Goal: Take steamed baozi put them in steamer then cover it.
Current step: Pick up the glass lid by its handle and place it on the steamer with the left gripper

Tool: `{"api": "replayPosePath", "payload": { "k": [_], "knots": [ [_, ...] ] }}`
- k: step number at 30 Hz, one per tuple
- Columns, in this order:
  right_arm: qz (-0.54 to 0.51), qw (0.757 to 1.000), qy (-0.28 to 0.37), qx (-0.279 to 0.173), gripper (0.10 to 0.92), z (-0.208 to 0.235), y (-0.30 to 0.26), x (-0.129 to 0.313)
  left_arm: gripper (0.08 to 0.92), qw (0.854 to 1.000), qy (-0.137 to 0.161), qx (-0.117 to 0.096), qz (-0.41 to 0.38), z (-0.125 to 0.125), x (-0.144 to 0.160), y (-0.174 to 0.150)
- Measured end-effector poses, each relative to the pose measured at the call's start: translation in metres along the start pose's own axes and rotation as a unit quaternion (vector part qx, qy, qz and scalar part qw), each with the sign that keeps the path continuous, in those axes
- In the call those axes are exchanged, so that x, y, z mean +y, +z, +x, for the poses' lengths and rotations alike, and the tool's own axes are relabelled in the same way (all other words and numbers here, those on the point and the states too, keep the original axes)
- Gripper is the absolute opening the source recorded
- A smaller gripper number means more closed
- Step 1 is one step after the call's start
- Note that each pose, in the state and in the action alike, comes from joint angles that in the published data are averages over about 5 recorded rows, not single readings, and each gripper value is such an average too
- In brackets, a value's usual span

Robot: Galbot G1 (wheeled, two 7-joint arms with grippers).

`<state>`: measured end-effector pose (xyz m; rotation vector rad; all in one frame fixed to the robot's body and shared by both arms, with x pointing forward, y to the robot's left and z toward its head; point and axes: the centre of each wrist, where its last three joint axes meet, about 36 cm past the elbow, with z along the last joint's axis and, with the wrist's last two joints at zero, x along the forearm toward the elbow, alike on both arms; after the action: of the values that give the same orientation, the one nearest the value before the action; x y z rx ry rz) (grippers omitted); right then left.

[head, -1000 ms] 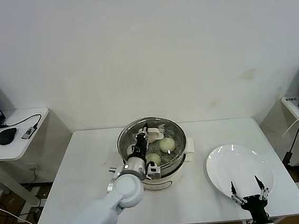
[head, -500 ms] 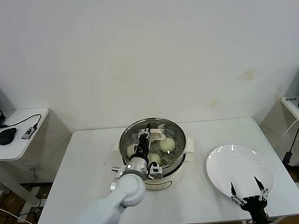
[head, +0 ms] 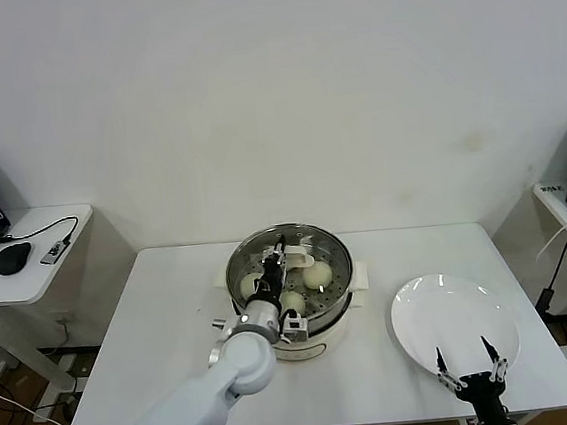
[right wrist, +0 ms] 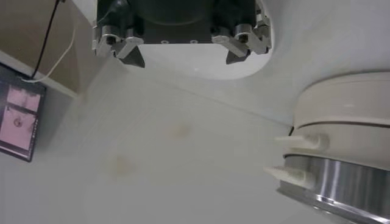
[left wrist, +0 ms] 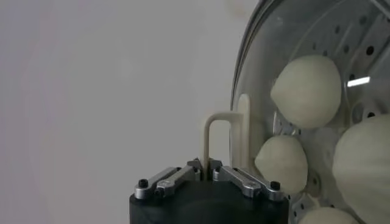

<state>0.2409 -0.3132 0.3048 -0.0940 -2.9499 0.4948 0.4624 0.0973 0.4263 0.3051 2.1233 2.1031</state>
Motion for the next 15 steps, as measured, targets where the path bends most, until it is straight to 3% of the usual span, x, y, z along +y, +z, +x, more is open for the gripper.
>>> {"api": "replayPosePath", "payload": {
  "k": [7,15],
  "knots": [
    [0.001,1.000,-0.002,0.000,0.823,0.001,-0.001,0.001,0.431,1.000,-0.013,-0.003,0.016,0.012,0.006,0.005],
    [0.004,1.000,-0.005,0.001,0.823,0.004,-0.001,0.003,0.664,0.998,-0.027,-0.026,0.048,0.048,0.012,0.006]
  ]
}}
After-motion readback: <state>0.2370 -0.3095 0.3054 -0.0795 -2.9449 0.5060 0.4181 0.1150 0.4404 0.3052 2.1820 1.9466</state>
